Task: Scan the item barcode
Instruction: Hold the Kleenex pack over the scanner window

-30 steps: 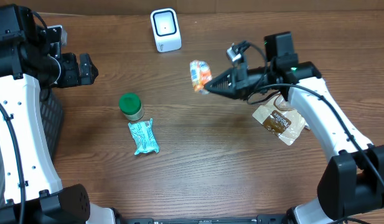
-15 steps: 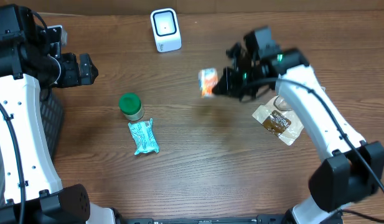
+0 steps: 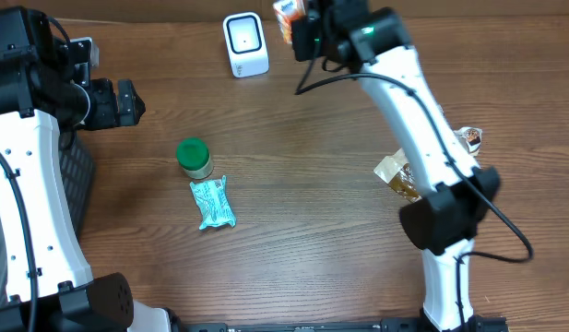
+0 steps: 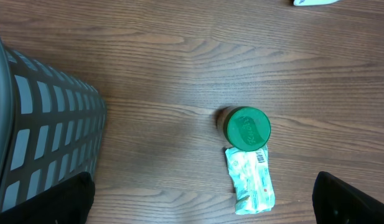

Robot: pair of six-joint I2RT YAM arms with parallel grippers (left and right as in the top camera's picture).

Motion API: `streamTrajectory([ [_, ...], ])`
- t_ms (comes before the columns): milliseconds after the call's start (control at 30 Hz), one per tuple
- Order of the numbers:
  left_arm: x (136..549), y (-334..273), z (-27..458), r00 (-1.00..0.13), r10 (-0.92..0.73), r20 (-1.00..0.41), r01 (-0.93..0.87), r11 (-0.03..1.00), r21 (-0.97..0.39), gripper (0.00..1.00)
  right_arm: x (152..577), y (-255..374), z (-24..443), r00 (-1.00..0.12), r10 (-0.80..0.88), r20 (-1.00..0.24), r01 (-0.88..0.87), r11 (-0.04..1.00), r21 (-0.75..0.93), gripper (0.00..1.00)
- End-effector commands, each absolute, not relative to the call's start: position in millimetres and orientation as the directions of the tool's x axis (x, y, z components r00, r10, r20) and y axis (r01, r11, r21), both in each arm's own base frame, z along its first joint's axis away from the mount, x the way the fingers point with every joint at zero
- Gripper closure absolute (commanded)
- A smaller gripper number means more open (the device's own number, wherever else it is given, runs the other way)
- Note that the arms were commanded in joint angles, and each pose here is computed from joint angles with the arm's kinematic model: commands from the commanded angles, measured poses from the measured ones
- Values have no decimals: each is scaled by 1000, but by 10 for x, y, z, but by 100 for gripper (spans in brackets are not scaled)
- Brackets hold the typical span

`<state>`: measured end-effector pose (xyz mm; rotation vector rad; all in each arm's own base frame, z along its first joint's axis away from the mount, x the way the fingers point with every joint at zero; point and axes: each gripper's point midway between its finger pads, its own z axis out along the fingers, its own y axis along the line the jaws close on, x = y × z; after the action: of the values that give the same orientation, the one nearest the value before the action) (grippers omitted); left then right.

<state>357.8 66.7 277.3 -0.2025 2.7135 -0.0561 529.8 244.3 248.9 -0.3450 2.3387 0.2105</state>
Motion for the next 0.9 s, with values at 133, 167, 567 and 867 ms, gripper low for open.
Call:
streamTrajectory([
  [133, 3597, 659, 2761, -906, -127, -404, -112, 992, -60, 1, 5955, 2516, 2107, -484, -505, -715, -188, 858, -478, 96],
  [167, 3597, 659, 2761, -906, -127, -404, -112, 992, -60, 0, 6009, 2568, 2079, -458, -539, -707, -183, 836, -518, 96],
  [567, 3597, 659, 2761, -906, -127, -404, -112, 992, -60, 0, 6305, 3195, 1693, -227, -748, -624, -201, 663, -721, 96],
  [867, 3597, 659, 2761, -906, -127, -404, -112, 992, -60, 0, 6280, 3205, 1520, -245, -767, -593, -241, 641, -729, 96],
])
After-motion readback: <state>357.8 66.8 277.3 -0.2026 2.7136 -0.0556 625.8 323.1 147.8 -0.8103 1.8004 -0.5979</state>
